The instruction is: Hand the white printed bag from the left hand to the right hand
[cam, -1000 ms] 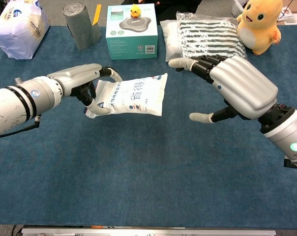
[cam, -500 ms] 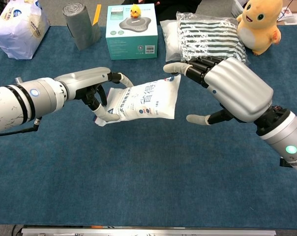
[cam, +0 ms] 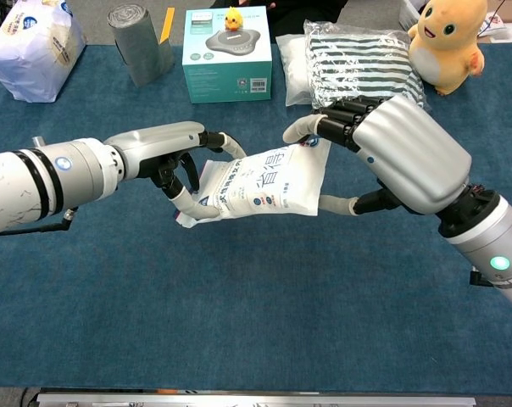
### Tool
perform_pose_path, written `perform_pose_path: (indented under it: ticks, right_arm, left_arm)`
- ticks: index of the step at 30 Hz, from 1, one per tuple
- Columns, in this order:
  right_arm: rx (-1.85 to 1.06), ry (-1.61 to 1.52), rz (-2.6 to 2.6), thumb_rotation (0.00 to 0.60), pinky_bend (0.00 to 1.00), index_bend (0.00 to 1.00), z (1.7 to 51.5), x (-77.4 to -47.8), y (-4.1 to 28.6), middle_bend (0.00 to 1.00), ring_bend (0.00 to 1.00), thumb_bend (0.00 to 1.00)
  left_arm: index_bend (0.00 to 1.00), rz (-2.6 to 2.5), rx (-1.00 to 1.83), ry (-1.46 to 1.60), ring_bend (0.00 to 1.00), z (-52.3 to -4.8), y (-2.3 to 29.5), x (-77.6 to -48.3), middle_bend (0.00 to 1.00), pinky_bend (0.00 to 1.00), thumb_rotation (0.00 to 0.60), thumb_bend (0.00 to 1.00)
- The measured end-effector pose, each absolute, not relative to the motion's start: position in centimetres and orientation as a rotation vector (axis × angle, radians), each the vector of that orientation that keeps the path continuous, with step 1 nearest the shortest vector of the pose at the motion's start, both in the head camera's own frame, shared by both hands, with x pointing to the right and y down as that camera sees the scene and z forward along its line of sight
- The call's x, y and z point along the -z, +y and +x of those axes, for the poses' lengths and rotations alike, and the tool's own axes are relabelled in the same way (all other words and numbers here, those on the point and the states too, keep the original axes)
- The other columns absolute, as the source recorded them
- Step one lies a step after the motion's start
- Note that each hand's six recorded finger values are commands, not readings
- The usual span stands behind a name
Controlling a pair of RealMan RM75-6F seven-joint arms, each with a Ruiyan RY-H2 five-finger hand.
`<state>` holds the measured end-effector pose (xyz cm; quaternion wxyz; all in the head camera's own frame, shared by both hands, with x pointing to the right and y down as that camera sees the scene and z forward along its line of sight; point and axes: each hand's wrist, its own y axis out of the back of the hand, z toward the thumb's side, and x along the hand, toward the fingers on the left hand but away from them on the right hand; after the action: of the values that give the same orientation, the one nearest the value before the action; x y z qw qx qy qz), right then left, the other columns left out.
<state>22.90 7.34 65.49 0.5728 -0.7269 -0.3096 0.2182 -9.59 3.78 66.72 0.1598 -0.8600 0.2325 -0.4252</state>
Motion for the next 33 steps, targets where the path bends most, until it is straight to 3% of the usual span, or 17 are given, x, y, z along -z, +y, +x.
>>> perform_pose_path:
  ticks: [9, 28, 33]
  right_arm:
    - [-0.512, -0.726, -1.708, 0.6, 0.46, 0.38, 22.7, -65.8, 7.5, 0.44, 0.41, 0.06]
    - [-0.413, -0.853, -1.671, 0.6, 0.65, 0.7, 22.5, -65.5, 7.7, 0.71, 0.7, 0.07]
    - [-0.404, -0.873, -1.666, 0.6, 0.66, 0.78, 22.6, -65.5, 7.7, 0.76, 0.75, 0.09]
  left_arm:
    - [0.69, -2.506, 1.178, 0.649, 0.08, -8.9, 4.1, -66.3, 0.07, 0.35, 0.6, 0.26]
    - [0.68, -2.551, 1.135, 0.591, 0.09, -7.7, 4.9, -66.1, 0.07, 0.35, 0.6, 0.26]
    - [0.58, -2.559, 1.125, 0.58, 0.09, -7.5, 5.1, -66.0, 0.07, 0.35, 0.6, 0.26]
